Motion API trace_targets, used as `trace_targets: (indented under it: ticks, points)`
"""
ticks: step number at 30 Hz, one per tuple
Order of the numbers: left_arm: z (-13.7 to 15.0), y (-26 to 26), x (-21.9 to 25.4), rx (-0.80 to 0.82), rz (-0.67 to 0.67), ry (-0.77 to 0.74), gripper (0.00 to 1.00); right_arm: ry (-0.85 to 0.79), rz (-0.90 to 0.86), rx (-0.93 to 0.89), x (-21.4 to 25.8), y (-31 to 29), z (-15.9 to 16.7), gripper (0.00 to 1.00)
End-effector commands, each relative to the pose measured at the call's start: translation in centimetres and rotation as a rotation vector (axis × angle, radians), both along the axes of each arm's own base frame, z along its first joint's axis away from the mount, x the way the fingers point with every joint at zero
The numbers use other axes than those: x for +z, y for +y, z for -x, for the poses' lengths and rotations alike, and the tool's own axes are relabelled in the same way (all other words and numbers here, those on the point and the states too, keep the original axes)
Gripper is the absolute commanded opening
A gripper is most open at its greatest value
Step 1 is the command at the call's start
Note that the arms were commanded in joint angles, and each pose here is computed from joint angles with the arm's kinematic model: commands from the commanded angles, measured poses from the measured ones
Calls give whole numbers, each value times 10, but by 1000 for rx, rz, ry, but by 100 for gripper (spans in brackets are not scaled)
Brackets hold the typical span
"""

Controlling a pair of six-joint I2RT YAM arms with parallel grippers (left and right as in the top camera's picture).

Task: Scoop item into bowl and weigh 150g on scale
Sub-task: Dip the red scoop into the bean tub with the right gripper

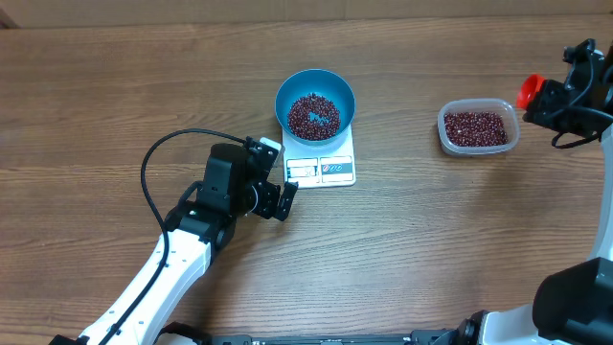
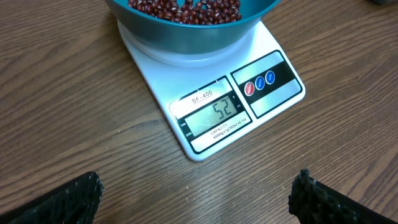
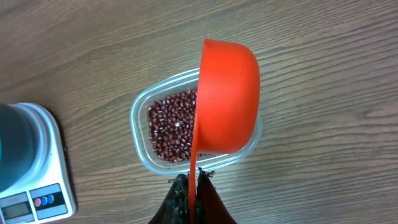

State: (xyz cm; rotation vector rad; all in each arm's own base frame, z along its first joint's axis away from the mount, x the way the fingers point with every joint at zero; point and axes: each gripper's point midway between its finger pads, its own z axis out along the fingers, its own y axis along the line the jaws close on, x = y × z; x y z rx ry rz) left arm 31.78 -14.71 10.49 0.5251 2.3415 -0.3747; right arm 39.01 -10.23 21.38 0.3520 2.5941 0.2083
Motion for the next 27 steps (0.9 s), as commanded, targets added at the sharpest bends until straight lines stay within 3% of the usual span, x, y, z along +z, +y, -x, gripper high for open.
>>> trace_targets:
  ticks: [1, 16, 27]
  points:
    - [1, 1, -4, 10, -2, 12, 100, 13, 4, 35, -8, 0, -3, 4]
    - [1, 1, -4, 10, -2, 12, 100, 161, -52, 42, -68, 3, -3, 4]
    - [1, 1, -4, 10, -2, 12, 100, 226, -41, 190, -101, 26, -8, 4]
